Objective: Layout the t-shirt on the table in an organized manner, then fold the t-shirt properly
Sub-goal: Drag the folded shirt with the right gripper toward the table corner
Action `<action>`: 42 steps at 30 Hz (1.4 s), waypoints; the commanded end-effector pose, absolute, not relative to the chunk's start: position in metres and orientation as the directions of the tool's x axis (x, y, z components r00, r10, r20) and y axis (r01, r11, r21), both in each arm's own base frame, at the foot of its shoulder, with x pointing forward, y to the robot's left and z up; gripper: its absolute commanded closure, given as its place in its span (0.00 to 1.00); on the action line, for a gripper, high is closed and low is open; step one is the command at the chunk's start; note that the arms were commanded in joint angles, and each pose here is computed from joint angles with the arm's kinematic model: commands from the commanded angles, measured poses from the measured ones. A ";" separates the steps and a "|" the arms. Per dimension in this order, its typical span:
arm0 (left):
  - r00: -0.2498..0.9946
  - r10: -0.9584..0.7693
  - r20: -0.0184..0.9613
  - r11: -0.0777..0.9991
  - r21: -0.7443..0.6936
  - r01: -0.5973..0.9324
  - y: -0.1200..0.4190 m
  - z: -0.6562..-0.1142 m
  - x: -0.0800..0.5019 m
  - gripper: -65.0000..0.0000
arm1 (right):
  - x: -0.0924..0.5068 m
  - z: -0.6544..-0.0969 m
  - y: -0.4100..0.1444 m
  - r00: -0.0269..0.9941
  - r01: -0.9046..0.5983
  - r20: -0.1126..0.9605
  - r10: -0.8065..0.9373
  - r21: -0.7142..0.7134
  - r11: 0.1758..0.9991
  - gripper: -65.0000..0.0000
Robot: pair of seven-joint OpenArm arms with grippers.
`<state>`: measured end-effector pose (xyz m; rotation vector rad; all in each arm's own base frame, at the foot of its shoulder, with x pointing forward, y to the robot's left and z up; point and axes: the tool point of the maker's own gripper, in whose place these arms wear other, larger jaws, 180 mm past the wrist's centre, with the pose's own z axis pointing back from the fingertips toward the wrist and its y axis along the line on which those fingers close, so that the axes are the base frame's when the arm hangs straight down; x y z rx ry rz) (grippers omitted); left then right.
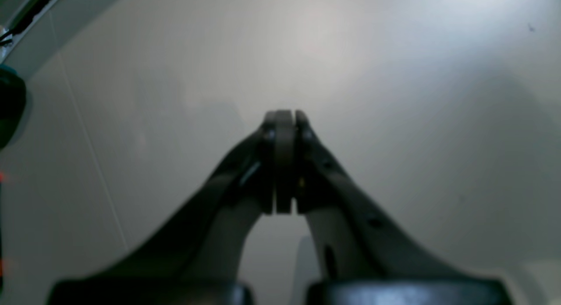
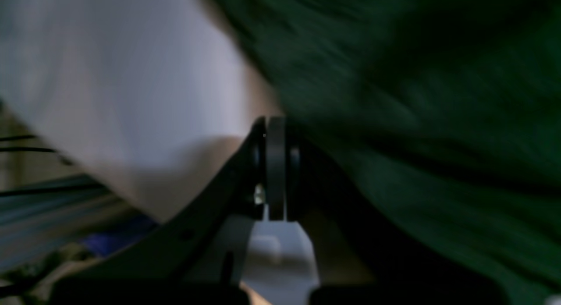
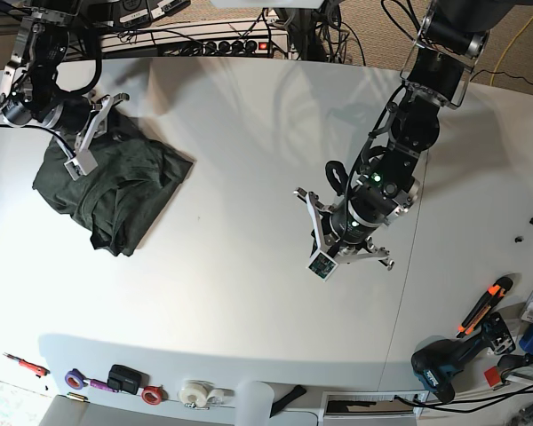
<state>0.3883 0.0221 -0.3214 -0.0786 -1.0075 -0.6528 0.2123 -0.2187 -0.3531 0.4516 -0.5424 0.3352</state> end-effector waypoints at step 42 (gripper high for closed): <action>0.321 -0.455 0.831 0.813 0.240 0.531 0.020 -0.304 0.397 1.00 | 0.284 -0.442 -0.327 0.912 -0.082 0.392 0.119 -0.109 0.991 1.00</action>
